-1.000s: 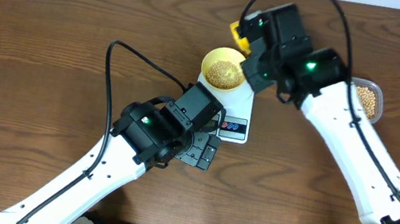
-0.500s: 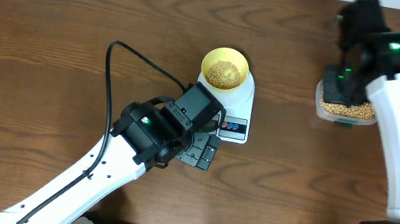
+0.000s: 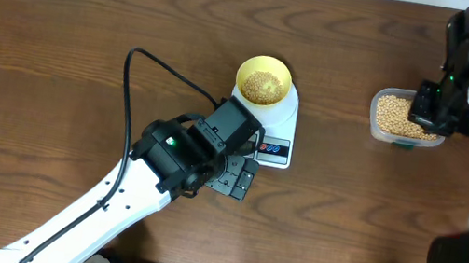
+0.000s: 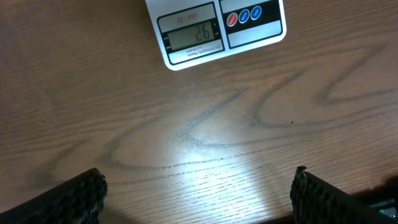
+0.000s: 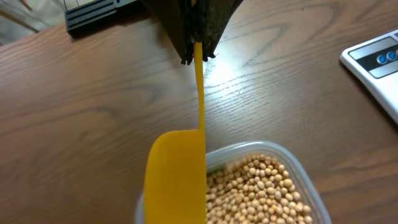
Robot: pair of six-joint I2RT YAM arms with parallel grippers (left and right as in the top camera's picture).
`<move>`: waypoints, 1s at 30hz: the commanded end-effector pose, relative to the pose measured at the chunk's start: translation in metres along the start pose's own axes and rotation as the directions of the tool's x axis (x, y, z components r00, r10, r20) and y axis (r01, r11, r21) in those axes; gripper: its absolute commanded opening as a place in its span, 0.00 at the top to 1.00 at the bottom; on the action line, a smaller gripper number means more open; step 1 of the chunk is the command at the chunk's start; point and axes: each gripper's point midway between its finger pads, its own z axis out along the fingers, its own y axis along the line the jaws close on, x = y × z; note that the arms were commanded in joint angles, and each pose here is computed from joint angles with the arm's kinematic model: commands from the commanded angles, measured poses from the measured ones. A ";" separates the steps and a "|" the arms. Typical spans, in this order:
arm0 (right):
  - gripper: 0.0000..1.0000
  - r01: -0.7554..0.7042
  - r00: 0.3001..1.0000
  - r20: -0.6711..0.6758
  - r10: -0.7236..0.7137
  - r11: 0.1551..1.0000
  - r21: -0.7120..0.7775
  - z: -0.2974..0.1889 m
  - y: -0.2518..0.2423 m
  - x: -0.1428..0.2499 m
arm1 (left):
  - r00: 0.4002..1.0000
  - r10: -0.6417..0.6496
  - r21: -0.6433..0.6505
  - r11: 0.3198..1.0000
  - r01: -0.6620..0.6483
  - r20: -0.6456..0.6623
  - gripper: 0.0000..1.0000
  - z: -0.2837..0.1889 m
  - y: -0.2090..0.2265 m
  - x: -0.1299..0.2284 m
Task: Scoop item into bowl and weigh 50g on scale
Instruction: 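Move the empty scoop back over the soybean tub with right gripper, then dip the scoop into the soybeans again with the right gripper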
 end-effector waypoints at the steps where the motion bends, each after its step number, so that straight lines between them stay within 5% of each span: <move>1: 0.99 -0.006 0.999 -0.034 0.006 1.000 -0.011 0.014 0.008 -0.006 | 1.000 0.007 -0.010 1.000 -0.007 0.009 0.03 -0.002 0.002 -0.004; 30: 0.99 -0.048 0.997 -0.065 0.050 0.998 0.033 0.052 -0.009 -0.030 | 1.000 0.007 -0.011 1.000 -0.007 0.009 0.03 -0.002 0.002 -0.004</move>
